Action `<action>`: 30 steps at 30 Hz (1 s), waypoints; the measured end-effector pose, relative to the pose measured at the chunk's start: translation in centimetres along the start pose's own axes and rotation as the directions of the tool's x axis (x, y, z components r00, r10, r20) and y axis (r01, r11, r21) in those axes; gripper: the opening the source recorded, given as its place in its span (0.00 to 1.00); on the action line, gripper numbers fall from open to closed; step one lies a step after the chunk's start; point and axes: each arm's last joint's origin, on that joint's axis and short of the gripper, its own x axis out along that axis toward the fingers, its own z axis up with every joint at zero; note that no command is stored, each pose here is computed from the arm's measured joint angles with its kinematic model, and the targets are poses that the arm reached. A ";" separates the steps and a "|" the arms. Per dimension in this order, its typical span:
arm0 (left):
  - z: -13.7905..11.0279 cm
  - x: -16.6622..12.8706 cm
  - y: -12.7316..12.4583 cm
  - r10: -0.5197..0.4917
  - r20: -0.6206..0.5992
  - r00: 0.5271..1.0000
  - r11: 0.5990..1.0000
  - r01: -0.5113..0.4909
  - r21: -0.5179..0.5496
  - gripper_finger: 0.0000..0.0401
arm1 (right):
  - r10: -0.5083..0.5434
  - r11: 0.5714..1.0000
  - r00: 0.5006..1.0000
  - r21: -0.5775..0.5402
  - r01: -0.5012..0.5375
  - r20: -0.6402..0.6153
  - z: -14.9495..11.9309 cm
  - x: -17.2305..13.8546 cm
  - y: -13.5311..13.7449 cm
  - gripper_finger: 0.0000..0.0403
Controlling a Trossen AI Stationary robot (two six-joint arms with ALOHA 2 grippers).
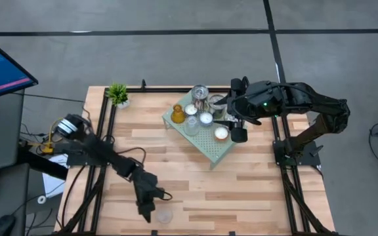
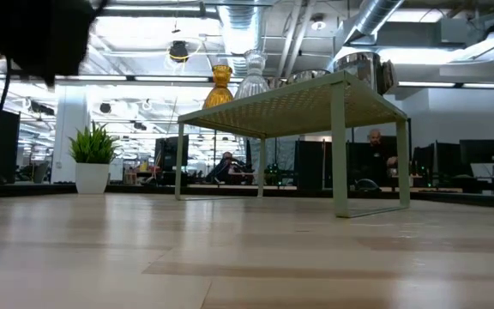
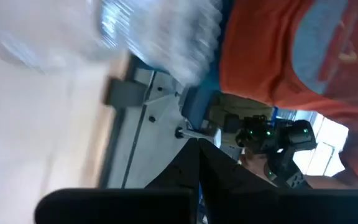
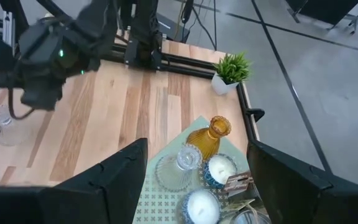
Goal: Stock candles on shelf
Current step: Put the transparent candle holder on the shelf
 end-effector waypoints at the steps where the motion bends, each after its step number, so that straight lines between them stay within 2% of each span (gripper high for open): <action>1: 0.3 0.3 0.5 0.004 0.003 1.000 1.000 -0.004 -0.001 0.00 | 0.000 1.000 1.000 0.000 0.000 -0.001 0.0 0.0 0.0 0.66; 7: 2.3 1.3 2.4 0.006 -0.011 1.000 0.999 -0.005 0.052 0.00 | 0.001 1.000 1.000 -0.001 -0.001 -0.005 0.0 0.0 0.0 0.66; 15: 7.5 0.7 2.7 -0.037 0.062 0.997 0.986 0.027 0.163 0.00 | 0.007 1.000 0.999 -0.013 -0.008 -0.047 -0.5 0.0 0.1 0.66; 24: 15.7 -3.8 4.4 -0.060 0.290 0.955 0.970 -0.013 0.245 0.00 | 0.015 1.000 0.995 -0.023 -0.017 -0.096 -1.0 -0.1 0.1 0.66; 27: 17.3 -5.3 4.1 -0.083 0.332 0.939 0.962 -0.011 0.273 0.00 | 0.014 1.000 0.995 0.009 -0.013 -0.095 -1.1 -0.8 0.0 0.66; 30: 17.2 -7.4 2.9 -0.134 0.306 0.943 0.953 0.039 0.299 0.00 | 0.032 0.998 0.989 0.052 -0.025 -0.146 -2.1 -2.5 0.1 0.66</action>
